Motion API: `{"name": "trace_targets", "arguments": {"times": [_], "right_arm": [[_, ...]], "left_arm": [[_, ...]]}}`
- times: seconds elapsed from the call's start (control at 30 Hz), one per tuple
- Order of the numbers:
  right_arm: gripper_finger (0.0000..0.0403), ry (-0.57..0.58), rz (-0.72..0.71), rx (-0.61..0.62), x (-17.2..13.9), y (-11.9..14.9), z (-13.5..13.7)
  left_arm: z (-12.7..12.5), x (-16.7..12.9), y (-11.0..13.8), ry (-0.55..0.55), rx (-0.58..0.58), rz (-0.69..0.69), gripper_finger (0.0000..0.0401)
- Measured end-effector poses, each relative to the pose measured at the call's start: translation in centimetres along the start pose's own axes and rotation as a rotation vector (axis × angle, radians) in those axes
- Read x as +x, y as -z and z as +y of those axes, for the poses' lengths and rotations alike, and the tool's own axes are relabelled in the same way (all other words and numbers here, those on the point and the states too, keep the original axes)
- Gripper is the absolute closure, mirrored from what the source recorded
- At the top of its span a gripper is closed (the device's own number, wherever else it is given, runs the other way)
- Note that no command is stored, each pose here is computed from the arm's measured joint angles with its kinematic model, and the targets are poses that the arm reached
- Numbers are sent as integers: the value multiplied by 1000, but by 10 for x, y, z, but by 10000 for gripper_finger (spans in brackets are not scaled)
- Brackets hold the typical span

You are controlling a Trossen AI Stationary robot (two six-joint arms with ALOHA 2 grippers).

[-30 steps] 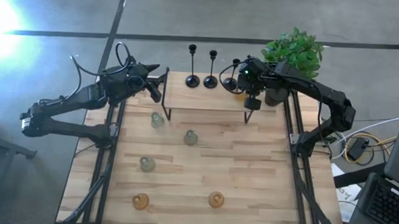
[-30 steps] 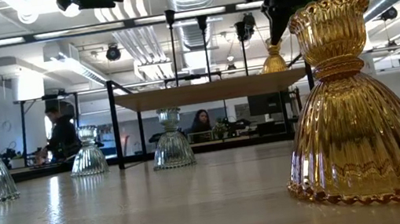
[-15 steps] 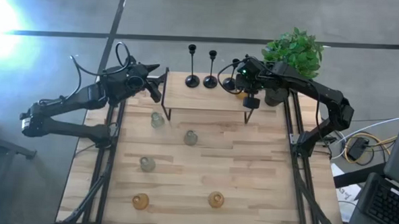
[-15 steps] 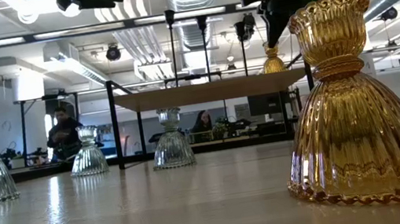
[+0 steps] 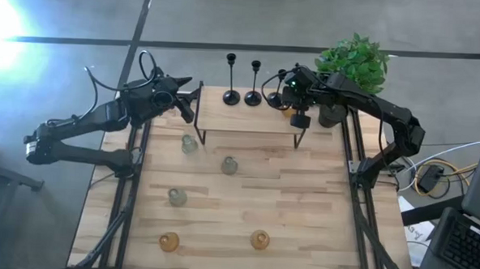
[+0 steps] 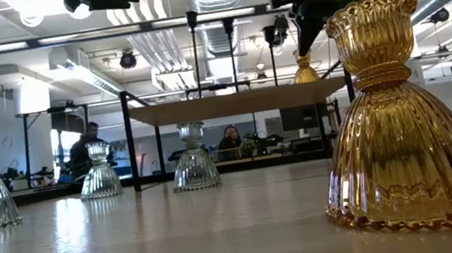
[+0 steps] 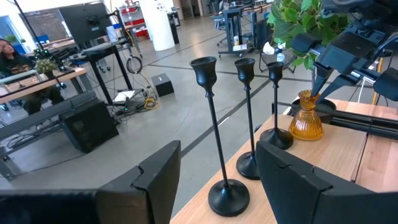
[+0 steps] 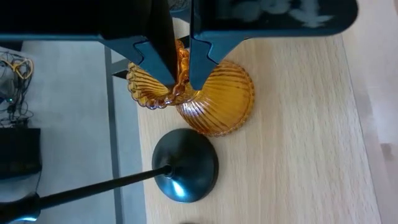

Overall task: Pick & Place candle stick holders
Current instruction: Put the top right yellow candle holder on the shelf

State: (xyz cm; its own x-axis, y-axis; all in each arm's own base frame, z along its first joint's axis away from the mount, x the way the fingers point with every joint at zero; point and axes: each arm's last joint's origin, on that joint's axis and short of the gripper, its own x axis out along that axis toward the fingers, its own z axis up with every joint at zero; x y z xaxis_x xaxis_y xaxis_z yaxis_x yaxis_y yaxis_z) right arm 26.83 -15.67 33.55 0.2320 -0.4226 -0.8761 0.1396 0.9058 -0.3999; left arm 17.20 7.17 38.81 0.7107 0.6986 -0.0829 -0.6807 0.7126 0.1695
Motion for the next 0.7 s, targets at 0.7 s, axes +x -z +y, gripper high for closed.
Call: {"name": "trace_targets", "arguments": {"times": [0.7], "right_arm": [[390,-3,12,4,2,2,-3]], "left_arm": [[0,0,0,0,-2,0,188]]}}
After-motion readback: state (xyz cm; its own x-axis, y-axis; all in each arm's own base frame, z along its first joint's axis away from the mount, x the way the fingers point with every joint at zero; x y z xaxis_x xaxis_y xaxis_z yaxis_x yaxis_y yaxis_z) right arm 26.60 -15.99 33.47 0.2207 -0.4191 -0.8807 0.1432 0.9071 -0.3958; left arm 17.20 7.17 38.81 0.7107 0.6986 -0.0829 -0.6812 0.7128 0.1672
